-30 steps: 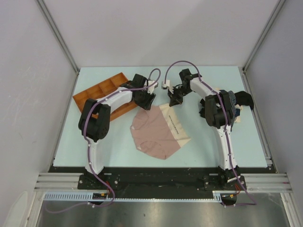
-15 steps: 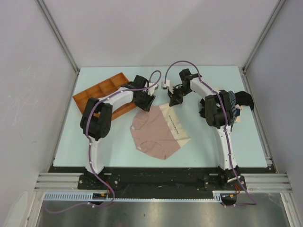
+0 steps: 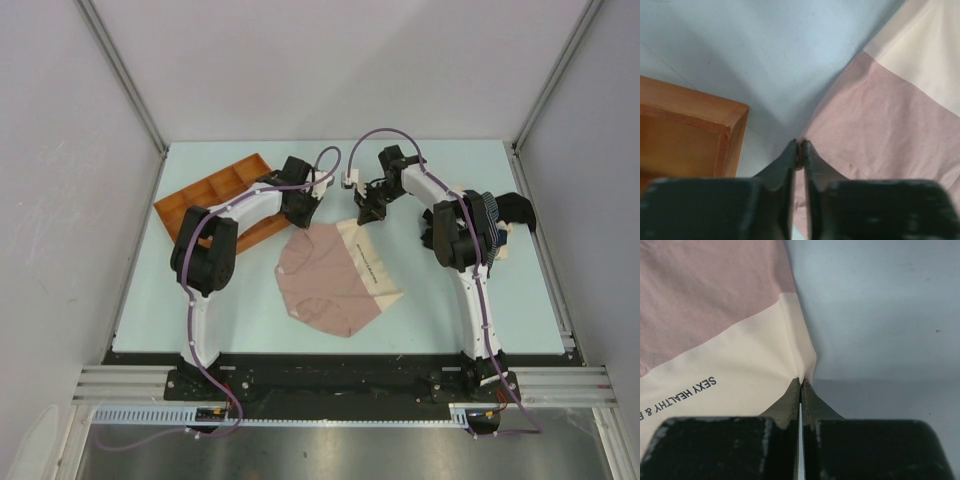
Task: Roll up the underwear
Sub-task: Fold the underwear at the center of the board.
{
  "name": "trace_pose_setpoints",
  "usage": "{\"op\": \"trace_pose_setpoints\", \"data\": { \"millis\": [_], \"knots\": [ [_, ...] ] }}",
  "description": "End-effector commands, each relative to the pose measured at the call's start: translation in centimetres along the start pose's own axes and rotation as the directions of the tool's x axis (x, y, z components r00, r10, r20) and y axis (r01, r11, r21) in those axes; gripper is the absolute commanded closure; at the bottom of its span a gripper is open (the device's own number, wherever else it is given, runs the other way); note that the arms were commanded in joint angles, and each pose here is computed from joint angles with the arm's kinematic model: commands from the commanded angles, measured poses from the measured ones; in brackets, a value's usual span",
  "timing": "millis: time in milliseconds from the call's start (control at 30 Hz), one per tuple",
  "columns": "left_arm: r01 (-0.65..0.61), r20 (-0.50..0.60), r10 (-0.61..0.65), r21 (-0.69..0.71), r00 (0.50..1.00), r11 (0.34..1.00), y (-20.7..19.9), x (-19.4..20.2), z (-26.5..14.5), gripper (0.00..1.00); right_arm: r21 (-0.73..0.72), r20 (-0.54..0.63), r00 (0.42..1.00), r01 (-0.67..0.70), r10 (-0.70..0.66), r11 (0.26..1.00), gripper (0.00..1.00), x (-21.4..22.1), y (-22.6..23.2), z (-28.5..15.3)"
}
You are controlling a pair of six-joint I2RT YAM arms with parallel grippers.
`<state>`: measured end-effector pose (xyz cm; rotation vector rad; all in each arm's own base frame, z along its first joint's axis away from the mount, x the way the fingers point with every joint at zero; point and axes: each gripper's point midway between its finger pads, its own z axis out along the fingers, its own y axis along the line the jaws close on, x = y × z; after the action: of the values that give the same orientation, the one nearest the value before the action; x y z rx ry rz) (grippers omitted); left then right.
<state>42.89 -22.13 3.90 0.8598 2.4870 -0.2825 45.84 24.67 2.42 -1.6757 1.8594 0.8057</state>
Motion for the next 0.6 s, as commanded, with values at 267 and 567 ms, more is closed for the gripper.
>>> {"op": "trace_pose_setpoints", "data": {
  "millis": [267,567],
  "knots": [
    [0.001,0.111,0.001,-0.019,0.994,1.000,0.0,-3.2,-4.7,1.00,0.040,0.083,0.996,0.023,-0.026,0.999,1.00,-3.4,-0.2,-3.0],
    [0.019,0.124,-0.029,0.078,0.992,0.997,-3.4,-1.5,-6.6,1.00,0.028,0.152,0.987,0.046,-0.049,0.999,1.00,-4.8,1.1,-4.9]
  ]
}}
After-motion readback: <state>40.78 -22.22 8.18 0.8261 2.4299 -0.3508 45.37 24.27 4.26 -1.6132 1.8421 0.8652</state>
